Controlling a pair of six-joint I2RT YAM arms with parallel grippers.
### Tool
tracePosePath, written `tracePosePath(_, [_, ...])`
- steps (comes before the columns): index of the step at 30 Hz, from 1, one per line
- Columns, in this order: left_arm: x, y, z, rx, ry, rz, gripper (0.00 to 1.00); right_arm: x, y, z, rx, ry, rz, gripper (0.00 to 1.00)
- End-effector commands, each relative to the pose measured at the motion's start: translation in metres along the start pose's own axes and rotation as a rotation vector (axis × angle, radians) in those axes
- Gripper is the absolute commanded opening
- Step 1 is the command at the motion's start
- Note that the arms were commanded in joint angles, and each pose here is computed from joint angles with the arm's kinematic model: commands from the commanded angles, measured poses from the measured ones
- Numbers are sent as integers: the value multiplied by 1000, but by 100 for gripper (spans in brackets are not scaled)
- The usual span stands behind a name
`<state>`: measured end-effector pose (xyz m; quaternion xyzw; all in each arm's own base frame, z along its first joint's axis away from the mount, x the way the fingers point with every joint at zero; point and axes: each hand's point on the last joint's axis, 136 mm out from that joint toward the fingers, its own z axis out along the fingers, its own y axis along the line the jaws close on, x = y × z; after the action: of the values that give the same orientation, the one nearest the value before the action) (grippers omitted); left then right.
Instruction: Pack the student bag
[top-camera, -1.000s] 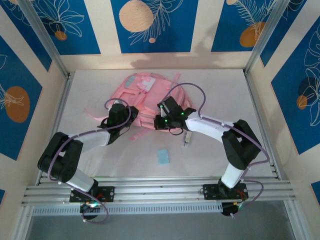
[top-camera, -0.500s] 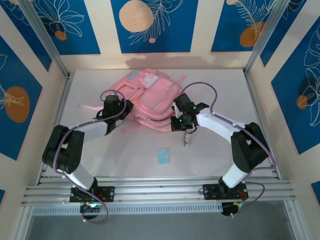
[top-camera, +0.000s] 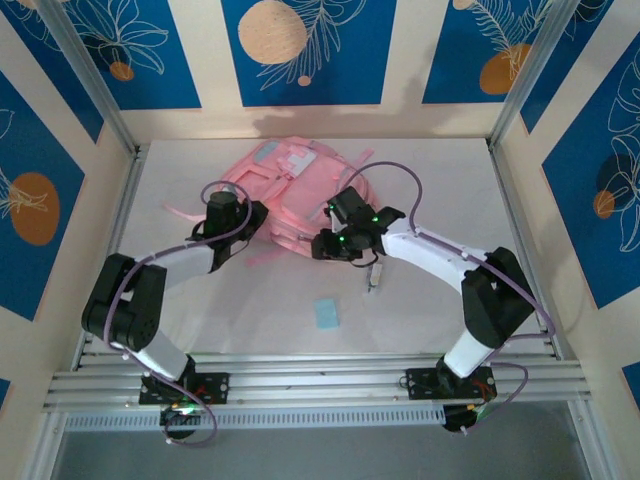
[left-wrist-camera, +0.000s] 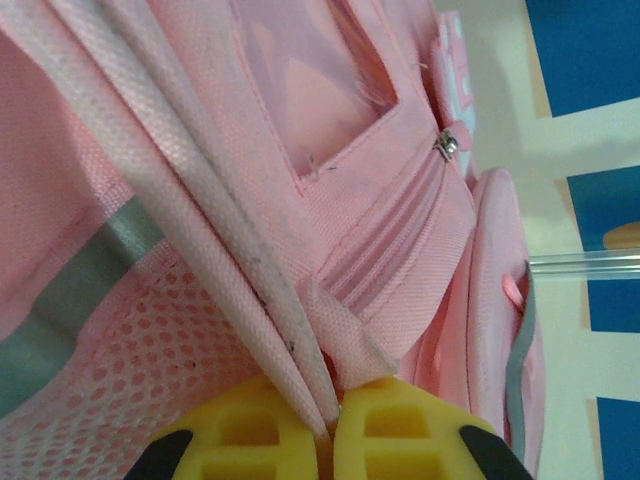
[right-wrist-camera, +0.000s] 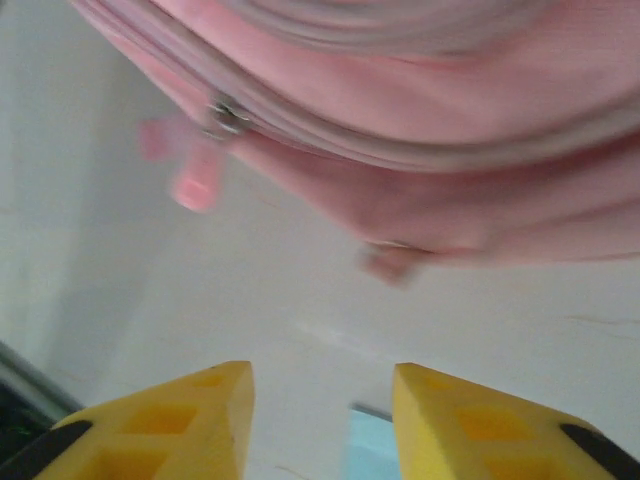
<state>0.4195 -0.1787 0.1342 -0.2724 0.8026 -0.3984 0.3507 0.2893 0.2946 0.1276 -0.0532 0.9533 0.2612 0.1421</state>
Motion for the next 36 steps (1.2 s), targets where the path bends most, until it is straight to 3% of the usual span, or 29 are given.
tracePosePath(1, [-2,-53,-16,162,-25,21,0,-14,23,6,-67,-31,124,46])
tracePosePath(5, [3,-63,-20,189,-19,24,0,-21,27,16,-9,-39,133,50])
tracePosePath(10, [13,-67,-23,211,-9,10,0,-29,10,33,163,-73,109,48])
tracePosePath(20, [18,-68,-28,220,-6,8,0,-33,-19,53,412,-79,5,28])
tracePosePath(27, [11,-60,-27,188,-39,13,0,-24,-24,50,364,-57,29,1])
tracePosePath(36, [-13,-41,-28,95,-117,88,0,-16,-32,25,250,20,65,0])
